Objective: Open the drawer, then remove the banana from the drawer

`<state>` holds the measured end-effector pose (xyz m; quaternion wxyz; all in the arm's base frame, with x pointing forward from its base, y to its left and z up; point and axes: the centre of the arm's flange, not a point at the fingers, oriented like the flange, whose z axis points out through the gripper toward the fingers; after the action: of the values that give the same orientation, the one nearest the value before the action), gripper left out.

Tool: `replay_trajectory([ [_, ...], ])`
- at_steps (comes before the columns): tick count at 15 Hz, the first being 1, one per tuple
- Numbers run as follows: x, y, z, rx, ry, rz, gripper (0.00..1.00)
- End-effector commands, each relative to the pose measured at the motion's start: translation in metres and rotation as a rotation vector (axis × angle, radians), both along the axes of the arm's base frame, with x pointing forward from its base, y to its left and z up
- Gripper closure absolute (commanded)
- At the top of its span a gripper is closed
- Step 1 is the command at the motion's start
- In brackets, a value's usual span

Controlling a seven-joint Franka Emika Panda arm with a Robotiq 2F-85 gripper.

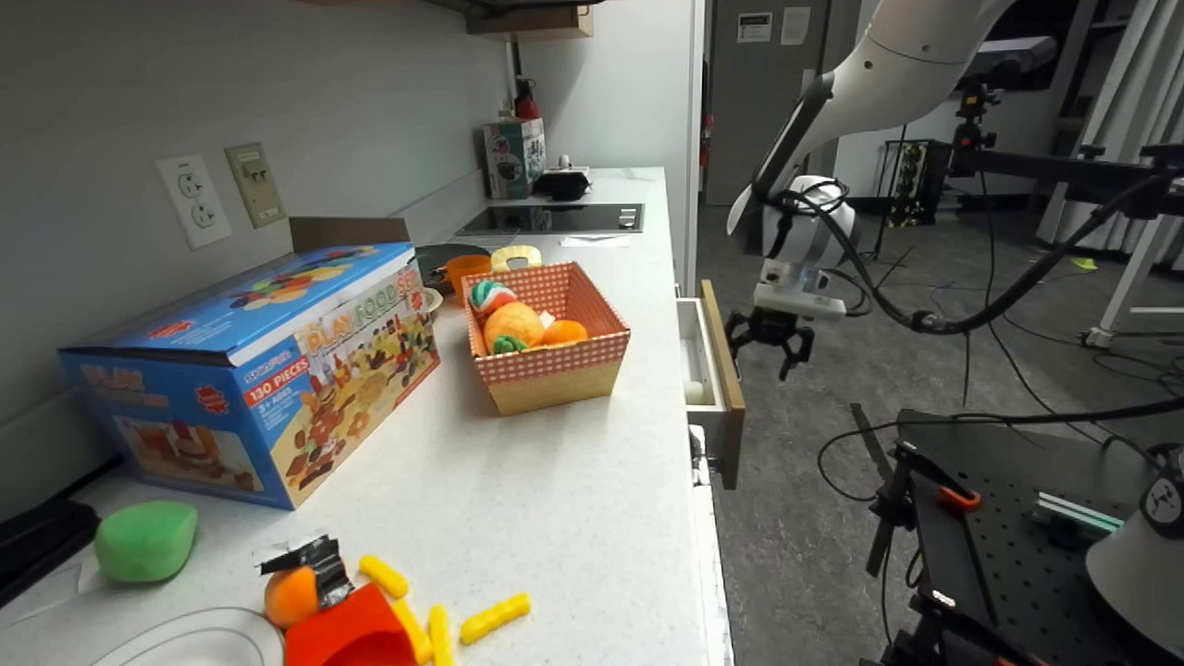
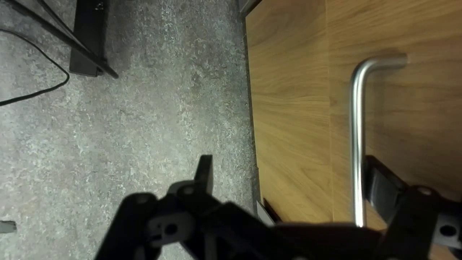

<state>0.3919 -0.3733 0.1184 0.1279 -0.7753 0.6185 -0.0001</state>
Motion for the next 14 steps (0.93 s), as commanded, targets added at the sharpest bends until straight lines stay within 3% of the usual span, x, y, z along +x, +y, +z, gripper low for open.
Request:
replay_trajectory([
  [1, -0.049, 0.003, -0.032, 0.048, 0.071, -0.065, 0.0],
  [7, -0.085, -0.002, -0.021, 0.034, 0.048, -0.121, 0.0],
  [14, -0.086, 0.0, 0.021, -0.03, -0.053, -0.09, 0.0],
])
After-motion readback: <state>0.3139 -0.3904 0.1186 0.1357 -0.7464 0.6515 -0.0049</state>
